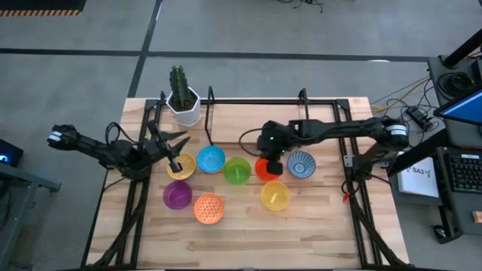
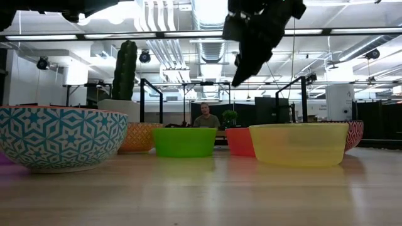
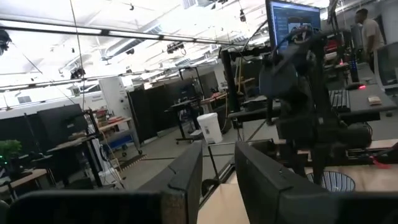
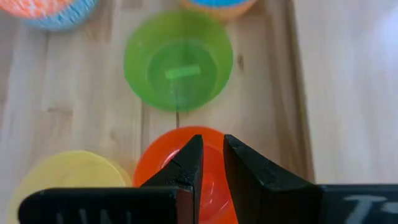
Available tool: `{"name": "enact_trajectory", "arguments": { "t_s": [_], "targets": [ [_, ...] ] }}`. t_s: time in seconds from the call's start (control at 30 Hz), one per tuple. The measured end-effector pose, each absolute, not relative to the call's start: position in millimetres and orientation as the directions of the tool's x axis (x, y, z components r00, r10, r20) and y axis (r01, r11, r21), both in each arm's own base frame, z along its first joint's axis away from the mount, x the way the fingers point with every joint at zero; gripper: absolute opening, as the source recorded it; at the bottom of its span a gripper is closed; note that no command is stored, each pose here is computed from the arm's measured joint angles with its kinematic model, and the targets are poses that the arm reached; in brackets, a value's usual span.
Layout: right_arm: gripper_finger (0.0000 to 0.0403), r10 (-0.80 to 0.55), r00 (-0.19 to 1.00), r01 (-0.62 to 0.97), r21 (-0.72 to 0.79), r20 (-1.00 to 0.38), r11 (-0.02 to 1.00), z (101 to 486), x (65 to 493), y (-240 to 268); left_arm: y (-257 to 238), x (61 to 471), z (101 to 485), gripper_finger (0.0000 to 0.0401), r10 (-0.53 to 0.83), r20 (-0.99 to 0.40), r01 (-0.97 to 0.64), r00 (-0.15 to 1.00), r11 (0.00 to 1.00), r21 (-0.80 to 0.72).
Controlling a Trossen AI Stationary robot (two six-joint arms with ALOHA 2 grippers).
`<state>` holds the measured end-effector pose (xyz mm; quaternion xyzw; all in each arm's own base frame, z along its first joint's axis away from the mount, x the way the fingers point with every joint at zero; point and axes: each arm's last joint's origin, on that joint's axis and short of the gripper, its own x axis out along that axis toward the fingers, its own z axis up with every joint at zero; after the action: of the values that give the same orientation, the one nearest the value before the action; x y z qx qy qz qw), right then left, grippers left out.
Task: Place and stack bowls onto a shelf
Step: Put the orange bowl on the shelf
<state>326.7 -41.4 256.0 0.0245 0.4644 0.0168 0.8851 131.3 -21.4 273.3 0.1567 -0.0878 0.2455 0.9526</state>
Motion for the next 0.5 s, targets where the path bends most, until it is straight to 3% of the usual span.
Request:
{"name": "enact_trajectory", "arguments": {
  "t_s": [0.5],
  "targets": [
    [0.0052, 0.068, 0.449, -0.001, 0.076, -0.891, 0.997, 211.9, 349.8, -44.6, -18.9, 130.2, 272.3, 0.0077, 0.526, 0.219, -0.568, 0.822, 0.781, 0.258]
  ]
}}
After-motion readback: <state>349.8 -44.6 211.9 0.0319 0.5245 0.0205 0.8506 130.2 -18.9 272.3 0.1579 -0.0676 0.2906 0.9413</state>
